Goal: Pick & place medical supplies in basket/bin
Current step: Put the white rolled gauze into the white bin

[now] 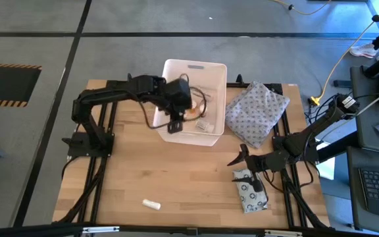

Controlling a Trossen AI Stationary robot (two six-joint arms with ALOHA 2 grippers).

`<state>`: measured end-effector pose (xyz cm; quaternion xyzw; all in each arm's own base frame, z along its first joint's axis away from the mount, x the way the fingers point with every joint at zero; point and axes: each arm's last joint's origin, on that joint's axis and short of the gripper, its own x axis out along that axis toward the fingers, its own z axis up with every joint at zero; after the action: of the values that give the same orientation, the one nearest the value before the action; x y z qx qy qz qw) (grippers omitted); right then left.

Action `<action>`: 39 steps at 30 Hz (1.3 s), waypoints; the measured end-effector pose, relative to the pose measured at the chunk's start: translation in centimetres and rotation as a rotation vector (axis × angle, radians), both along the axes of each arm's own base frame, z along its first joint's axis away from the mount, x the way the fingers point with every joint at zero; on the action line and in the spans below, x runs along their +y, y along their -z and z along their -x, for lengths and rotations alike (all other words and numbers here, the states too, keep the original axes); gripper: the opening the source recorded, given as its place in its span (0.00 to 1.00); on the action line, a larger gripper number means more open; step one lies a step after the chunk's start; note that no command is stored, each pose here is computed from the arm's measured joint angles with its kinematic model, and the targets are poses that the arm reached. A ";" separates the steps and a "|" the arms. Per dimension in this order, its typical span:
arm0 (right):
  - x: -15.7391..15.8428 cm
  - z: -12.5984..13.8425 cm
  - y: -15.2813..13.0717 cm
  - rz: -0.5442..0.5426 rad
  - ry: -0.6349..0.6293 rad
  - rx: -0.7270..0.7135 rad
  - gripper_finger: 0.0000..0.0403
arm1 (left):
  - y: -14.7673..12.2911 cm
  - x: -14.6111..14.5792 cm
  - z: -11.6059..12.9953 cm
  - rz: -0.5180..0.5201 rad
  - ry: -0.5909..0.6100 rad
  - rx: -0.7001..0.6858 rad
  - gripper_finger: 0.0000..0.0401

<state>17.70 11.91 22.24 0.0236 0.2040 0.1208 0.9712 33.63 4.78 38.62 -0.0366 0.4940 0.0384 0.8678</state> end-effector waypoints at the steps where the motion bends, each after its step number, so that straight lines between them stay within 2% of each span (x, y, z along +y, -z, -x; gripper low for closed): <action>1: 0.0 0.0 0.1 -0.001 0.003 0.009 0.75 | 0.0 -0.9 0.2 0.003 0.027 0.028 0.37; 5: 0.0 0.1 0.2 -0.021 0.014 0.023 0.75 | -0.2 -4.8 1.1 -0.027 0.109 0.090 0.37; 9: 0.0 0.1 0.1 -0.029 0.018 0.025 0.75 | -0.4 -8.4 1.8 -0.121 0.091 0.109 0.37; 13: 0.0 0.1 0.1 -0.046 0.025 0.029 0.75 | -0.1 -12.3 2.8 -0.104 0.090 0.121 0.37; 17: 0.0 0.0 0.1 -0.044 0.025 0.028 0.75 | 2.2 -15.7 3.7 -0.086 0.089 0.188 0.37; 22: 0.0 0.0 0.1 -0.060 0.032 0.031 0.75 | 6.7 -18.5 4.4 -0.048 0.041 0.270 0.37; 27: 0.0 0.0 0.1 -0.060 0.031 0.031 0.75 | 10.2 -21.5 4.6 0.057 0.123 0.233 0.37; 30: 0.0 0.0 0.1 -0.041 0.023 0.025 0.75 | 11.4 -23.1 5.1 0.080 0.164 0.194 0.37; 34: 0.0 0.0 0.1 -0.037 0.021 0.024 0.75 | 12.7 -24.7 5.7 0.104 0.193 0.153 0.37; 39: 0.0 0.0 0.1 -0.034 0.020 0.023 0.75 | 13.1 -26.3 5.8 0.133 0.176 0.031 0.37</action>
<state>17.65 11.87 22.11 0.0437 0.2129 0.1145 0.9694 27.85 -21.55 25.56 -0.0502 0.5103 -0.0701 0.8556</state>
